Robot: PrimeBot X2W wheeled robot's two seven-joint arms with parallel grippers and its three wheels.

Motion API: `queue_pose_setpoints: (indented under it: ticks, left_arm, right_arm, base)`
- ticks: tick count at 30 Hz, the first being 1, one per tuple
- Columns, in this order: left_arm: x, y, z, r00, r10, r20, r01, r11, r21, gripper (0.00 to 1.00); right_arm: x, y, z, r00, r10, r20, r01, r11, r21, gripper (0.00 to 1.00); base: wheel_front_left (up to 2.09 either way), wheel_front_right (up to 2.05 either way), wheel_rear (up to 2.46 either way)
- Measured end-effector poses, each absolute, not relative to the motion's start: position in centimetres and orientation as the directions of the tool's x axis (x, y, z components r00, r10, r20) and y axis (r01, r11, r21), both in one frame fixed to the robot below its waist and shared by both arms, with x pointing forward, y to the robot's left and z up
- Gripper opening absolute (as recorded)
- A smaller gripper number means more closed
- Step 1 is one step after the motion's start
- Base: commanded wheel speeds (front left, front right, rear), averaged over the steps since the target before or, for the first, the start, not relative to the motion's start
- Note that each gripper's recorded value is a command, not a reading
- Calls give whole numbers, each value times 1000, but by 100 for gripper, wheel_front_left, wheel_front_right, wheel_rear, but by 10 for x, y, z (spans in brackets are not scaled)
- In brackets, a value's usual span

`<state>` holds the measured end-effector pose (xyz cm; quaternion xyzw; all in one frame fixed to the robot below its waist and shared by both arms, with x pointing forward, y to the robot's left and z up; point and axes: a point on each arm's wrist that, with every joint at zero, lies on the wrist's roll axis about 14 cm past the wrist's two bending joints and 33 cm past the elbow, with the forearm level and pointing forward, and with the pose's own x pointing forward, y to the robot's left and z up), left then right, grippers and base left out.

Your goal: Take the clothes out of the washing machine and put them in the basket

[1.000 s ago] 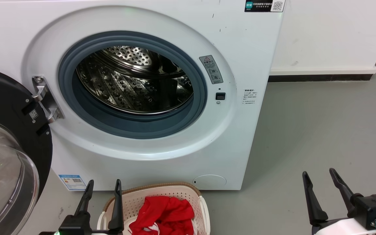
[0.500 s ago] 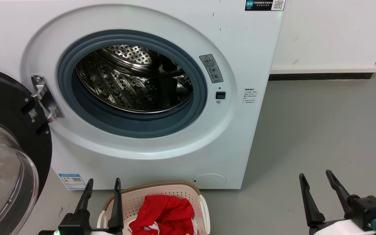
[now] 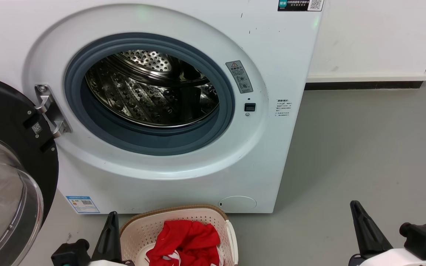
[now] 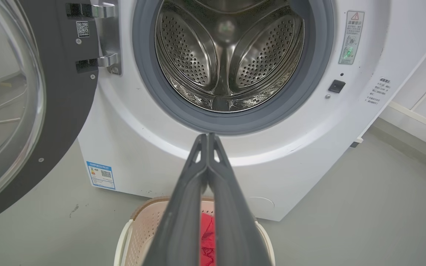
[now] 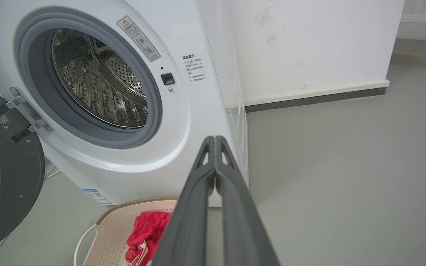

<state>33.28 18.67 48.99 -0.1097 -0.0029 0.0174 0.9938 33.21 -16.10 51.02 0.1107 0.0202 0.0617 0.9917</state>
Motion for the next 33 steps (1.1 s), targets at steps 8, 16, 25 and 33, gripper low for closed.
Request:
queue_pose_setpoints:
  ticks: [8, 16, 25, 33]
  left_arm:
    - [338, 191, 487, 998, 54, -27, -60, 931, -360, 0]
    - [344, 194, 486, 997, 62, -47, -77, 872, -484, 0]
    - [349, 196, 486, 996, 64, -66, -91, 794, -601, 0]
    - [354, 197, 486, 995, 61, -75, -96, 719, -688, 0]
  right_arm:
    - [338, -163, 509, 992, 122, -22, -106, 925, 365, 0]
    - [343, -166, 509, 993, 113, -17, -90, 866, 492, 0]
    - [349, -170, 509, 995, 102, -13, -73, 791, 608, 0]
    - [354, -173, 509, 996, 91, -10, -59, 717, 694, 0]
  base:
    - [0, 0, 0]
    - [0, 0, 0]
    - [0, 0, 0]
    - [0, 0, 0]
